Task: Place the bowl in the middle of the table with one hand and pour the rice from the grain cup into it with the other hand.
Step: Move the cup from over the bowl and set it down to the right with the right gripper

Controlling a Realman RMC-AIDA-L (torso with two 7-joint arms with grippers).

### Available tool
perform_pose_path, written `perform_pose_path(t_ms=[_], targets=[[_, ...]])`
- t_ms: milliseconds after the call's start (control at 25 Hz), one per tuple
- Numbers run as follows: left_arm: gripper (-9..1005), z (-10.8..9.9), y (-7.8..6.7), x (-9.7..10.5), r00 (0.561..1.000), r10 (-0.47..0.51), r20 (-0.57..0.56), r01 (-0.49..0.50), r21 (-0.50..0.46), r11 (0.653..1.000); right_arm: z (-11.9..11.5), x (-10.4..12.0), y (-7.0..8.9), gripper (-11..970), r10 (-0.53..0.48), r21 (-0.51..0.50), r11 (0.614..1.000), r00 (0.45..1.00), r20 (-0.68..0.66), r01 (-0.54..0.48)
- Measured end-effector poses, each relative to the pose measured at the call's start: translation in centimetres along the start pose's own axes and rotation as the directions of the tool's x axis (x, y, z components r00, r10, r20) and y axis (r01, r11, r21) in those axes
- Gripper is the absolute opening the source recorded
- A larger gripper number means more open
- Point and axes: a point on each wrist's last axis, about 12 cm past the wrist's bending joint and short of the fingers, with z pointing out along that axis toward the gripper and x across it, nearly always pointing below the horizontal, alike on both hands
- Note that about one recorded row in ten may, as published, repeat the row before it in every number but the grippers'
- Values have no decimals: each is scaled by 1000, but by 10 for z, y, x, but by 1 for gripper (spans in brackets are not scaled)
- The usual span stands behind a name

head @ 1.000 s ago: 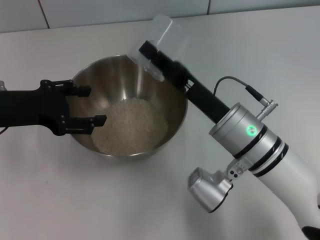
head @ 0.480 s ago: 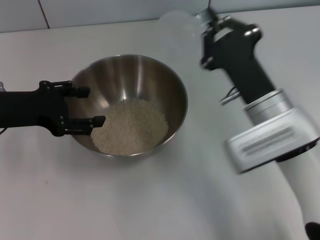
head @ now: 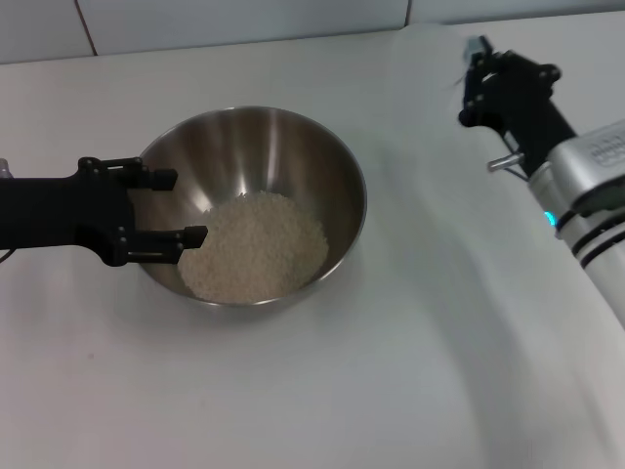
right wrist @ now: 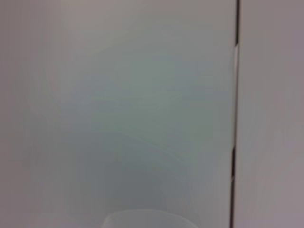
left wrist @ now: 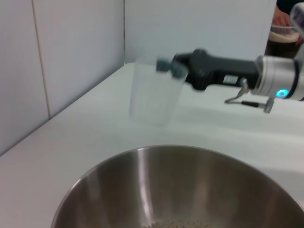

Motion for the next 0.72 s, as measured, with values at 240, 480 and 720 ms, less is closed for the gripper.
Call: perform_pose_path(t_ms=[240, 480, 720], targets=[[819, 1, 1, -2, 1000, 5, 1, -5, 4, 1000, 14, 11, 10, 145, -52, -85, 996, 988, -143, 40], [819, 3, 1, -3, 1000, 3, 1, -3, 6, 1000, 20, 17, 13, 152, -79, -120, 991, 974, -212, 54], [819, 3, 1, -3, 1000, 5, 1, -5, 8, 1000, 17, 20, 16, 158, -72, -124, 991, 969, -237, 43]])
